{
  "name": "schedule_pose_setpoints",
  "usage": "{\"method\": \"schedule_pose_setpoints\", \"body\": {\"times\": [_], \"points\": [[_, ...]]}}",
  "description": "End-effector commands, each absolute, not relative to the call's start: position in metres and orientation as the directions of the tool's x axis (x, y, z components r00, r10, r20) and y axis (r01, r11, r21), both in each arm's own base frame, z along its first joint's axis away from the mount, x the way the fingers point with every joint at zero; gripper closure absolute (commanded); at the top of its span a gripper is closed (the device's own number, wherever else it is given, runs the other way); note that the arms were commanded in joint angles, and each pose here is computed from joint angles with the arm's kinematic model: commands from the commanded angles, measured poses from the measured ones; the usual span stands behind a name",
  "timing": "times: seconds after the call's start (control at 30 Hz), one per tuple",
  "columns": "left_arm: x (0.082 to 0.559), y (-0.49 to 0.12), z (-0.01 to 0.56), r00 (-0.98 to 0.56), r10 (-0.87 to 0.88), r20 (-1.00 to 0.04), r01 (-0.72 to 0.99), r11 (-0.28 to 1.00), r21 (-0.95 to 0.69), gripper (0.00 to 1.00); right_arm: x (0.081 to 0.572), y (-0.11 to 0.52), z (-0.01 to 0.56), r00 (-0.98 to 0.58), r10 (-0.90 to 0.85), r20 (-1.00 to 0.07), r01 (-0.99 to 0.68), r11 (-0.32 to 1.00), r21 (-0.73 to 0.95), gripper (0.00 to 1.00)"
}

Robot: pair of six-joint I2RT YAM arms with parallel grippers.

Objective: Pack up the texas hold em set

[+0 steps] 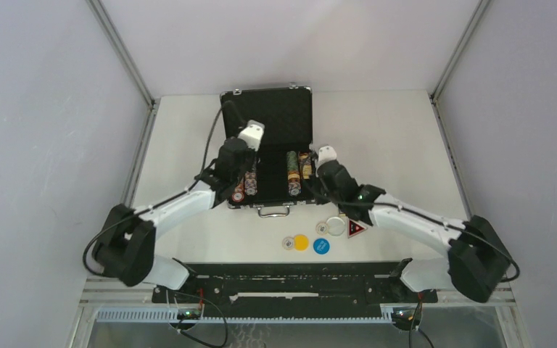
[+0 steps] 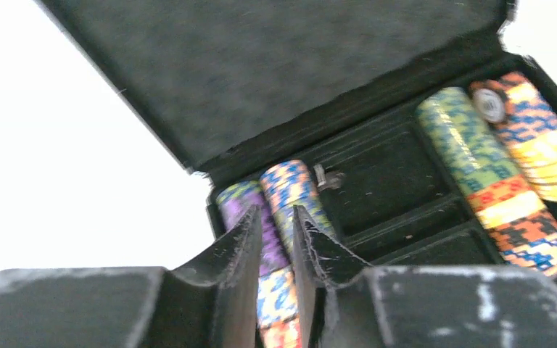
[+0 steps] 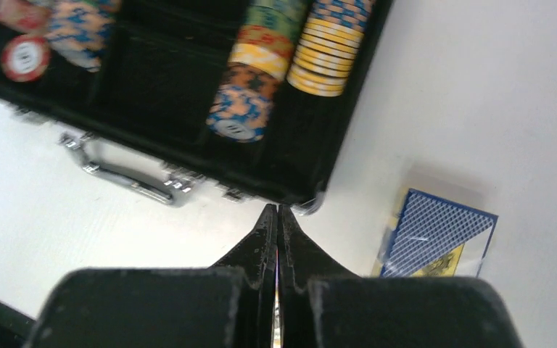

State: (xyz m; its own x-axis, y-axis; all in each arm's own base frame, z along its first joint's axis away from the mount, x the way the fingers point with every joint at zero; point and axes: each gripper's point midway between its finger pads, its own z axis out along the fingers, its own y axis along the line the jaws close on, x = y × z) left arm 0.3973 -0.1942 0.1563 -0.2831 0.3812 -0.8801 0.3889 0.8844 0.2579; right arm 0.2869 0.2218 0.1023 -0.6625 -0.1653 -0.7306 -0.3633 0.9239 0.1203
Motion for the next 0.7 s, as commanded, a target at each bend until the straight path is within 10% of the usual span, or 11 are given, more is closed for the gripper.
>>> {"method": "schedule_pose_setpoints", "body": {"times": [0.0, 0.1, 0.2, 0.37, 0.67], "points": [[0.382, -0.128, 0.208, -0.183, -0.016, -0.983, -0.071, 0.998, -0.003, 0.63, 0.288, 0.2, 0.151, -0.441, -0.08, -0.894, -0.211, 0.977, 0.017, 1.0], [0.364, -0.122, 0.203, -0.181, -0.214, -0.96, -0.099, 0.975, -0.198, 0.23, 0.272, 0.183, 0.156, -0.406, 0.09, -0.91, -0.125, 0.98, 0.153, 0.86], [0.352, -0.15, 0.204, -0.207, -0.218, -0.954, 0.104, 0.964, -0.244, 0.21, 0.267, 0.174, 0.147, -0.474, 0.216, -0.853, -0.147, 0.936, 0.319, 0.43], [0.316, -0.212, 0.216, -0.194, -0.171, -0.966, 0.486, 0.839, -0.246, 0.33, 0.253, 0.173, 0.136, -0.555, 0.21, -0.805, -0.165, 0.92, 0.355, 0.52], [0.229, -0.289, 0.164, -0.055, 0.272, -0.961, 0.867, 0.491, 0.09, 0.22, 0.223, 0.202, 0.117, -0.611, 0.136, -0.78, -0.233, 0.91, 0.341, 0.55]]}}
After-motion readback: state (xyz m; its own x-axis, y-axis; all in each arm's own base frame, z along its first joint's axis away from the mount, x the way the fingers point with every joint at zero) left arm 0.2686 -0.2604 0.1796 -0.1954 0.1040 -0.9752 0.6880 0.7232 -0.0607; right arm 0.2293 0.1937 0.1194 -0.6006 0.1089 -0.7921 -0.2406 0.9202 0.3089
